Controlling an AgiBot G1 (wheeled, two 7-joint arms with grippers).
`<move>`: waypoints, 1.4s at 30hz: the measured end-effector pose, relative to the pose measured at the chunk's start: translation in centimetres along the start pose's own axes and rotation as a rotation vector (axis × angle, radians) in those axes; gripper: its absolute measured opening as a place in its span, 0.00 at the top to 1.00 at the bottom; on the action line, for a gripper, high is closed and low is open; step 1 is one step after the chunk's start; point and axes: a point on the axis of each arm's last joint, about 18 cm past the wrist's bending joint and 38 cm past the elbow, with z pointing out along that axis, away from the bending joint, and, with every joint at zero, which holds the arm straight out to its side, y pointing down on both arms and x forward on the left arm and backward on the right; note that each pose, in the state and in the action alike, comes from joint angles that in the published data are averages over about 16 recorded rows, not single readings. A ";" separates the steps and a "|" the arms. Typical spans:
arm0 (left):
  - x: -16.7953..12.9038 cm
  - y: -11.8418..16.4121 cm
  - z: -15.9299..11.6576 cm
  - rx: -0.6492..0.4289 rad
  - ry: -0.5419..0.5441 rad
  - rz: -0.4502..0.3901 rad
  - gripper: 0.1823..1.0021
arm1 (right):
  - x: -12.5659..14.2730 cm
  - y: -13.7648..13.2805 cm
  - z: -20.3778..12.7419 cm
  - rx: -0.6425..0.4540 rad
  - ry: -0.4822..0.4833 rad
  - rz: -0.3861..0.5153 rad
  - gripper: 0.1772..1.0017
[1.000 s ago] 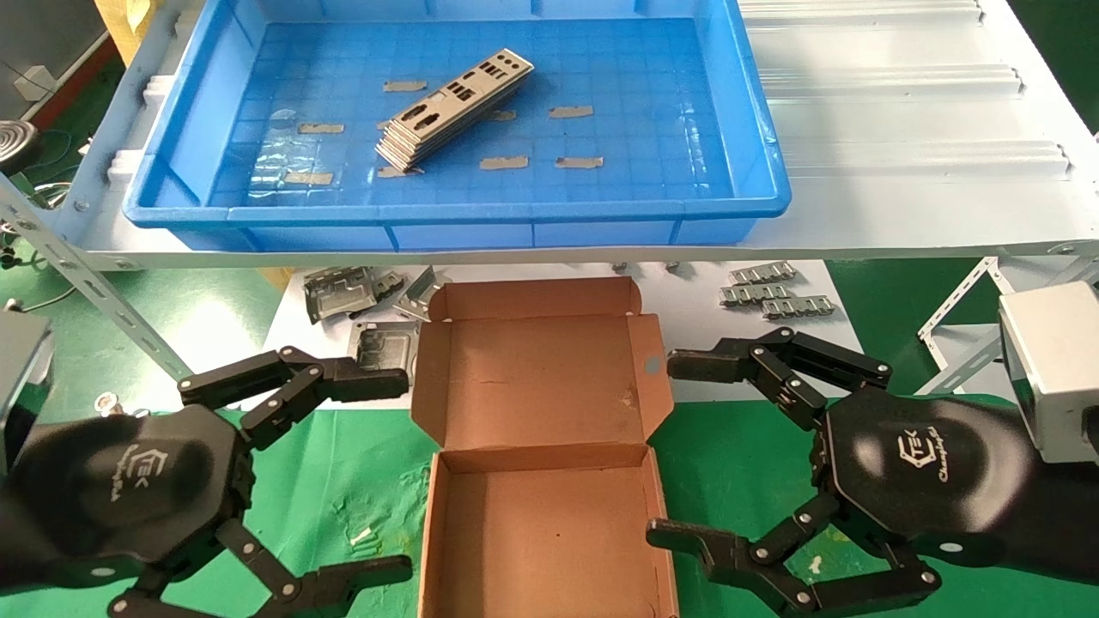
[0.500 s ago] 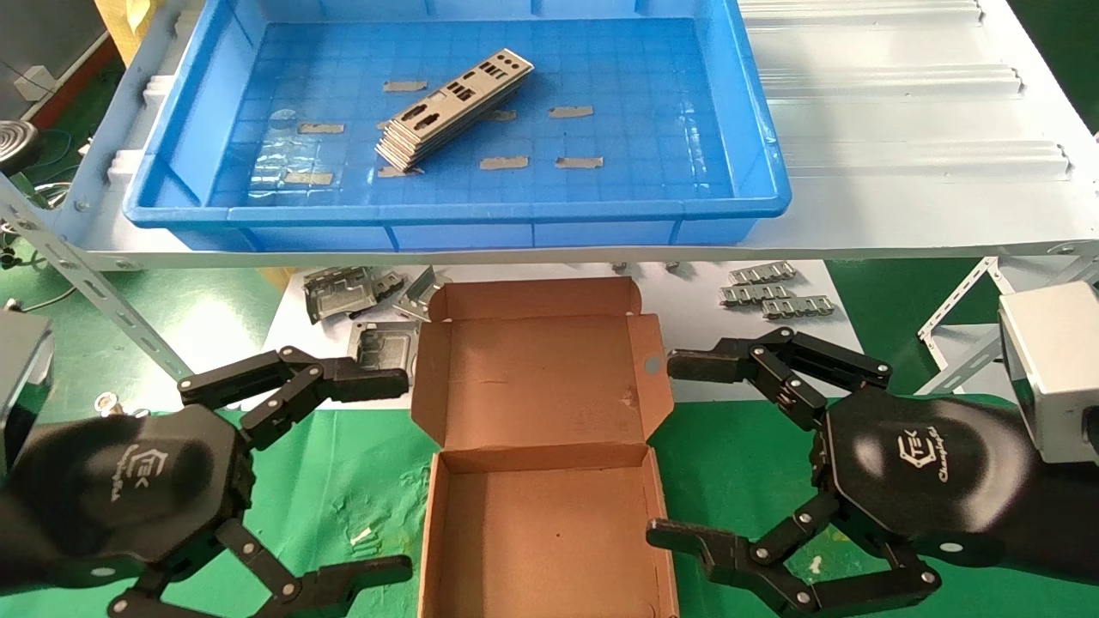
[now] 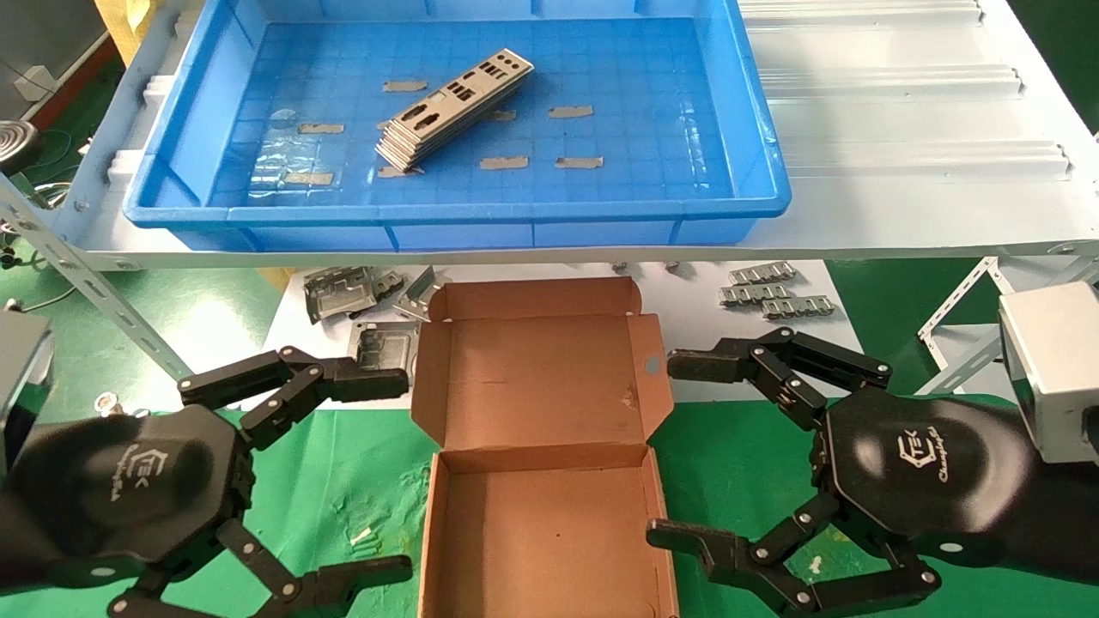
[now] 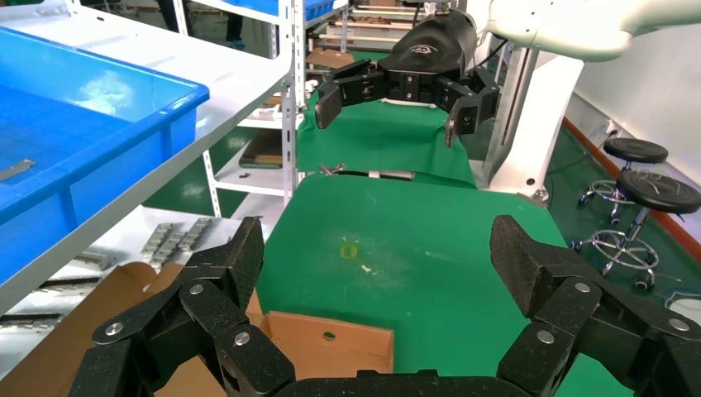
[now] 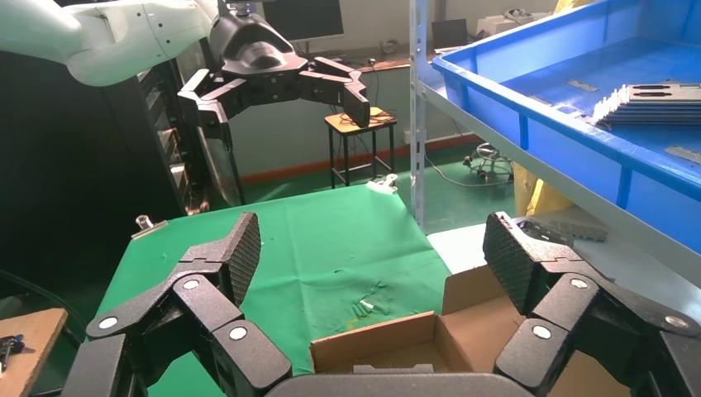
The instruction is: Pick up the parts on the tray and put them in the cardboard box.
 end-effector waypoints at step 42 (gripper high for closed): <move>0.0 0.0 0.0 0.000 0.000 0.000 0.00 | 0.0 0.0 0.0 0.000 0.000 0.000 0.00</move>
